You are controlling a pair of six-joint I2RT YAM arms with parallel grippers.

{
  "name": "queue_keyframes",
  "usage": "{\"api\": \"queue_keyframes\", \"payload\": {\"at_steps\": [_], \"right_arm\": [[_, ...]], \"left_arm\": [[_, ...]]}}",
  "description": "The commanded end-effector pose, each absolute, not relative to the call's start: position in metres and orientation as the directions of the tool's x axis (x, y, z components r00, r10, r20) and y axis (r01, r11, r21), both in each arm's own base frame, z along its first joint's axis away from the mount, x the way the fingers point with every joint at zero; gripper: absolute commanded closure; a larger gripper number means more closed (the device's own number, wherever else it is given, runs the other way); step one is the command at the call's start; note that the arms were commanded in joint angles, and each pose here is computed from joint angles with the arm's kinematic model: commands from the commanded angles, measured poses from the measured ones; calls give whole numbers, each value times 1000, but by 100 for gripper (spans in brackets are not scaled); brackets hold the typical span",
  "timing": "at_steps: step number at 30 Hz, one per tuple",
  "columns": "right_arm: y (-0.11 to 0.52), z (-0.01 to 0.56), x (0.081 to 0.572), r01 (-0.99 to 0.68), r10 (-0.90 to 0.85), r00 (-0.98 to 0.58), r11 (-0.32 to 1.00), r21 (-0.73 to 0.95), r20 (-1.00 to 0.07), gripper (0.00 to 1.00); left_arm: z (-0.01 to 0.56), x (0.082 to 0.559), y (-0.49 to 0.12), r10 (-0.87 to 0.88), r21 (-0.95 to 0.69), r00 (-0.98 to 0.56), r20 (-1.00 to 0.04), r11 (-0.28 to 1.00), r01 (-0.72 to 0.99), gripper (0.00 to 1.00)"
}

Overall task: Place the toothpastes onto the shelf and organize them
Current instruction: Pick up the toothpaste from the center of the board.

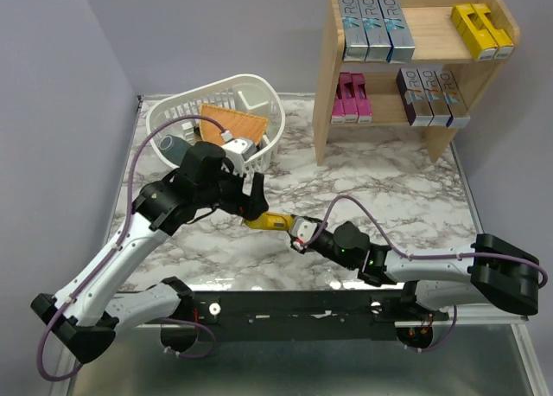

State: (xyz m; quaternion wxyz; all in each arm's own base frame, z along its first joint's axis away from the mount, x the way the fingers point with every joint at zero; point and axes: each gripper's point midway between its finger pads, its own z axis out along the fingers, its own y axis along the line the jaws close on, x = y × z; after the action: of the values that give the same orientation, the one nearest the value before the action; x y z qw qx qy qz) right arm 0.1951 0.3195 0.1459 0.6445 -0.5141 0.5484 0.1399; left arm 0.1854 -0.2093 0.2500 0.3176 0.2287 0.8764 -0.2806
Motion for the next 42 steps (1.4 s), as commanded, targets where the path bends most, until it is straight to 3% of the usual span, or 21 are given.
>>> {"api": "queue_keyframes", "payload": {"at_steps": [1, 6, 14, 21, 29, 42], "right_arm": [[325, 162, 203, -757, -343, 223, 529, -384, -912, 62], [323, 176, 212, -770, -317, 65, 587, -250, -946, 62], [324, 191, 208, -764, -279, -194, 644, -33, -941, 62], [332, 194, 201, -742, -237, -330, 663, 96, -914, 62], [327, 188, 205, -708, -243, -370, 698, 104, -897, 62], [332, 202, 202, -726, -206, -360, 674, 135, -910, 62]], "left_arm": [[314, 231, -168, -116, -309, -474, -873, 884, 351, 1], [330, 235, -149, -381, -455, -276, -882, 841, 293, 1], [286, 234, -177, -618, -682, -291, -730, 637, 360, 1], [297, 226, -206, -676, -708, -277, -683, 517, 482, 1], [299, 224, -189, -713, -704, -191, -675, 544, 456, 1], [276, 233, -243, -662, -719, -317, -680, 517, 464, 1]]}}
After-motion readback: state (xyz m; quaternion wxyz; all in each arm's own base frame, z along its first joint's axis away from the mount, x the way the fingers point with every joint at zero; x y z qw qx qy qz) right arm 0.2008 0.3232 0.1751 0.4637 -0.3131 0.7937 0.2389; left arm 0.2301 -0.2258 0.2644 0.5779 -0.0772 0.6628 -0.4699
